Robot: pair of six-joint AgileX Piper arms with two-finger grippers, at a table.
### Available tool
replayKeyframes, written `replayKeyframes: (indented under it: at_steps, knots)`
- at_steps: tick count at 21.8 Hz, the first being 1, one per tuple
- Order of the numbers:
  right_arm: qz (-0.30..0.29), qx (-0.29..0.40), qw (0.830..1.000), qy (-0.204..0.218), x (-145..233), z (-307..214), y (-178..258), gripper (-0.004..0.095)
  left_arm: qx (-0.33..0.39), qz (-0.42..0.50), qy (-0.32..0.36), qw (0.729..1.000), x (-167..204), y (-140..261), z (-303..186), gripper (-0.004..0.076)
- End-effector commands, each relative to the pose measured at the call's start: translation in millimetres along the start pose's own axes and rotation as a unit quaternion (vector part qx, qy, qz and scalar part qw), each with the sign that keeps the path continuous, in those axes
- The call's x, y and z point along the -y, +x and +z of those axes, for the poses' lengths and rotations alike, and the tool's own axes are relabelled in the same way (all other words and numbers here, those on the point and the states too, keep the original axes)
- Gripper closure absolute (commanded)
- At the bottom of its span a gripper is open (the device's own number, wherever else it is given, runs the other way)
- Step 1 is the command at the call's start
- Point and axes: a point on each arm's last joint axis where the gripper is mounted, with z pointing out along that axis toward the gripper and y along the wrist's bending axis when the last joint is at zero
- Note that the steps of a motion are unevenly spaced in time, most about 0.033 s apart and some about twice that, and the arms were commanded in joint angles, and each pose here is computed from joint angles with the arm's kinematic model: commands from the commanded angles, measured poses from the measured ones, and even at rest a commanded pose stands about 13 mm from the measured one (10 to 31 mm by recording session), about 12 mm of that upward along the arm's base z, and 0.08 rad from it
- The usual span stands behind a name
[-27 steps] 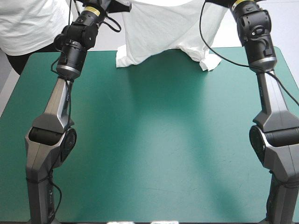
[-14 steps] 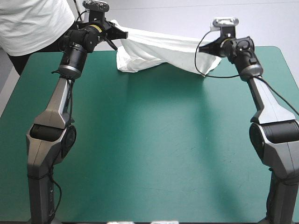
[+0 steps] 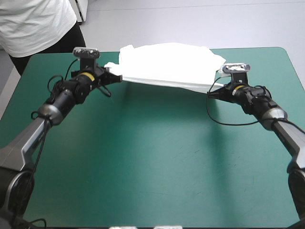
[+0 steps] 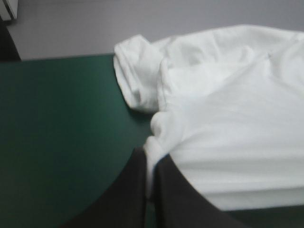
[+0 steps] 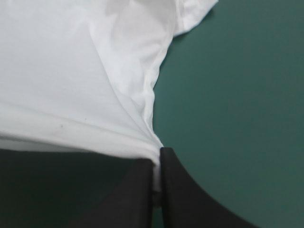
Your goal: Fold the cloth
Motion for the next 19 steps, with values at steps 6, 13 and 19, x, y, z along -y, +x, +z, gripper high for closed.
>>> replayKeyframes:
  at_steps: [6, 13, 19]
  knots:
    - [0.04, 0.025, 0.999, -0.013, 2.4, -74.0, 56.2, 0.0924, 0.005, -0.008, 0.042, 0.999, 23.7, 63.8, -79.2, 0.0734]
    - [0.044, -0.035, 0.997, -0.044, -9.9, -134.5, 126.2, 0.0923, -0.086, -0.05, 0.061, 0.993, 26.4, 134.0, -149.2, 0.0734]
    - [0.061, -0.094, 0.992, -0.058, -13.9, -167.0, 155.1, 0.0923, -0.129, -0.055, 0.055, 0.989, 12.1, 169.7, -216.7, 0.0734]
